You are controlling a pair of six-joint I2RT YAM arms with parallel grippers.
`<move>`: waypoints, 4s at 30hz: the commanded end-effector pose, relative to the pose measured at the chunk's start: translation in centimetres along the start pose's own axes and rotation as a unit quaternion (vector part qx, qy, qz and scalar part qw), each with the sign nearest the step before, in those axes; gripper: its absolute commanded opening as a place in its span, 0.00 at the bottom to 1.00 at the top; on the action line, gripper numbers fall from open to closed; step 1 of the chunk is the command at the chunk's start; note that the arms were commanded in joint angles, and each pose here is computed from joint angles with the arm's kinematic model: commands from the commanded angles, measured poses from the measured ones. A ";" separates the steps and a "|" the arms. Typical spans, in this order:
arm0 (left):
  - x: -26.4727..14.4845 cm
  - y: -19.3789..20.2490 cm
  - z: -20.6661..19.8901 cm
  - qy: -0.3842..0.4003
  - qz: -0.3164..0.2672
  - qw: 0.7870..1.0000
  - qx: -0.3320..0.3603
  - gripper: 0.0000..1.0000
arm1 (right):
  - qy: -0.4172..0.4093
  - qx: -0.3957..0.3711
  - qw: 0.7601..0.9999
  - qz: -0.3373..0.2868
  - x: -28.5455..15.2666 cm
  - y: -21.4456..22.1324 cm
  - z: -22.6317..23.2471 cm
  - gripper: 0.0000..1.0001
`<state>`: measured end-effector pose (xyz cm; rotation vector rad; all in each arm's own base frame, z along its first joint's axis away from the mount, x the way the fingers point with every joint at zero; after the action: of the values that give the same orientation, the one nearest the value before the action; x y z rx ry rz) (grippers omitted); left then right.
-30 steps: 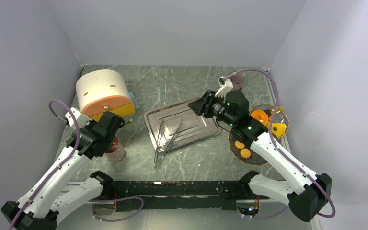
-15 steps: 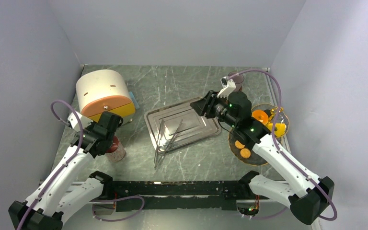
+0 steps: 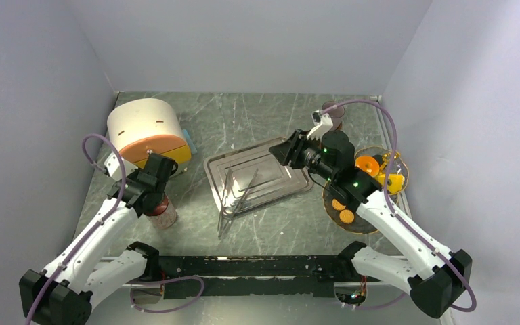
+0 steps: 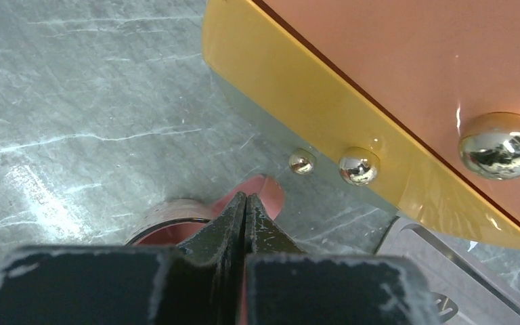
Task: Serve the afternoon tea
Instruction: Adjust the cup at the center of the board.
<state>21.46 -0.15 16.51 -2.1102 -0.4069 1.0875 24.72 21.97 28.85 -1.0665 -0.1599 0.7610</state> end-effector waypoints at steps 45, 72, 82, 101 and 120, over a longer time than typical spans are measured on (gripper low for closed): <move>1.4 -0.4 0.8 -0.011 -0.023 0.999 0.021 0.05 | 0.002 -0.006 1.000 0.001 0.1 0.4 -0.2 0.42; -0.1 3.6 -0.7 0.065 0.124 0.988 0.065 0.05 | 0.005 -0.026 1.000 -0.001 -0.4 0.3 -0.4 0.45; -1.7 5.3 -2.5 0.147 0.189 0.968 0.077 0.05 | -0.022 -0.055 0.998 -0.021 -2.0 -1.3 1.0 0.49; -0.8 0.0 -2.3 0.098 0.056 0.988 0.102 0.05 | -0.048 -0.052 0.997 -0.025 -2.7 -2.3 2.3 0.50; 1.4 4.8 -0.5 0.057 0.122 0.982 0.135 0.05 | -0.042 -0.057 0.997 -0.026 -3.1 -2.2 2.1 0.50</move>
<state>22.83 -2.42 13.54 -1.9757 0.0098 1.0637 22.85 20.98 31.38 -1.1314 -0.2688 0.7660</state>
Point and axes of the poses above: each gripper's point midway between its finger pads, its own x axis out along the fingers, its own z axis along the line the jaws close on, y = z × x, the point moved 3 cm from there along -x, back along the fingers, and after that the axes turned 5 degrees about -x, right-handed, at the moved point
